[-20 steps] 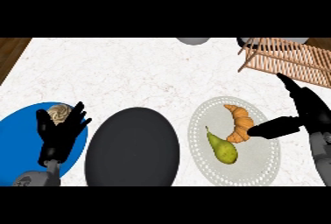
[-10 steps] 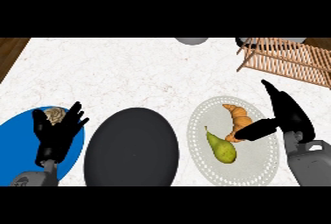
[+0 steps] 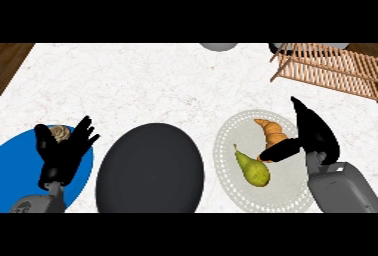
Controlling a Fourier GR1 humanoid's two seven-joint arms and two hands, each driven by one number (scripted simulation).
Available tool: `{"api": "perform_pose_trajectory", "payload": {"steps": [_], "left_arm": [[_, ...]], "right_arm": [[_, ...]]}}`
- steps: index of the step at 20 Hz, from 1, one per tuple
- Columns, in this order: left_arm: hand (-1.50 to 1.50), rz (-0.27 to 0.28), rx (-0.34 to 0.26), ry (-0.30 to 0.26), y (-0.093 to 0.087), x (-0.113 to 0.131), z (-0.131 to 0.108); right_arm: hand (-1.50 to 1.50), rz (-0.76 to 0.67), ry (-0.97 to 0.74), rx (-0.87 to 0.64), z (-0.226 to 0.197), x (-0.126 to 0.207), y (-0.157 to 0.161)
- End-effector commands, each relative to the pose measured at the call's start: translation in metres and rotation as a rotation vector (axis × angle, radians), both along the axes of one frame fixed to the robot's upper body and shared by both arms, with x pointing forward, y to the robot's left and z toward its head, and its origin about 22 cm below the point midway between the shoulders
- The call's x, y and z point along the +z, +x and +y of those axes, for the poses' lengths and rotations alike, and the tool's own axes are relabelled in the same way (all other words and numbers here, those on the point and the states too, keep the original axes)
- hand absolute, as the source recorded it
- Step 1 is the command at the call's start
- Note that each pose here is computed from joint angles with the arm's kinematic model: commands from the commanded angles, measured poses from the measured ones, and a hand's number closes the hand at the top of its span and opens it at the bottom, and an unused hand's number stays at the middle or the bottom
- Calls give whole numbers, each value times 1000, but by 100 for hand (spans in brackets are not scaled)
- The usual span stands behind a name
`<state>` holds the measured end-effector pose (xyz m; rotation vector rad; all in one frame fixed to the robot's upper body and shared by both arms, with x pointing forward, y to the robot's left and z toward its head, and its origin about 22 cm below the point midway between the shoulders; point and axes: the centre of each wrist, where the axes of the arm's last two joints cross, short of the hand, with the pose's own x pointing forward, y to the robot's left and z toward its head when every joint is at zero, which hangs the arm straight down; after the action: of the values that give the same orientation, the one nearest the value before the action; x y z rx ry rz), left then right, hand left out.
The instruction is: Pick the croissant from the placemat and place it in the tiered shelf
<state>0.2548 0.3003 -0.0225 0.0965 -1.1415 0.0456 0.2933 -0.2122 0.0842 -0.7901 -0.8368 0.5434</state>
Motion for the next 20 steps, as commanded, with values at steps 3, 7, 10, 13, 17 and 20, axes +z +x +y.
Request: {"api": "perform_pose_trajectory", "payload": {"steps": [3, 7, 10, 13, 17, 20], "left_arm": [[0, 22, 7, -7, 2, -2, -3], [0, 14, -1, -2, -3, -15, -27], [0, 27, -3, 1, -4, -6, -9], [0, 40, -17, -6, -21, -21, -5], [0, 43, 1, -7, 2, 6, 20], [0, 19, -2, -13, -11, 5, 2]], "right_arm": [[-150, 53, -31, -59, 2, -27, 3], [-150, 52, -72, -64, 21, -35, -2], [-150, 71, -112, -93, 1, -42, 16], [-150, 50, -119, -74, -14, -55, 17], [-150, 4, -89, -67, -8, -65, 15], [-150, 7, -93, -66, 21, -75, 19]]}}
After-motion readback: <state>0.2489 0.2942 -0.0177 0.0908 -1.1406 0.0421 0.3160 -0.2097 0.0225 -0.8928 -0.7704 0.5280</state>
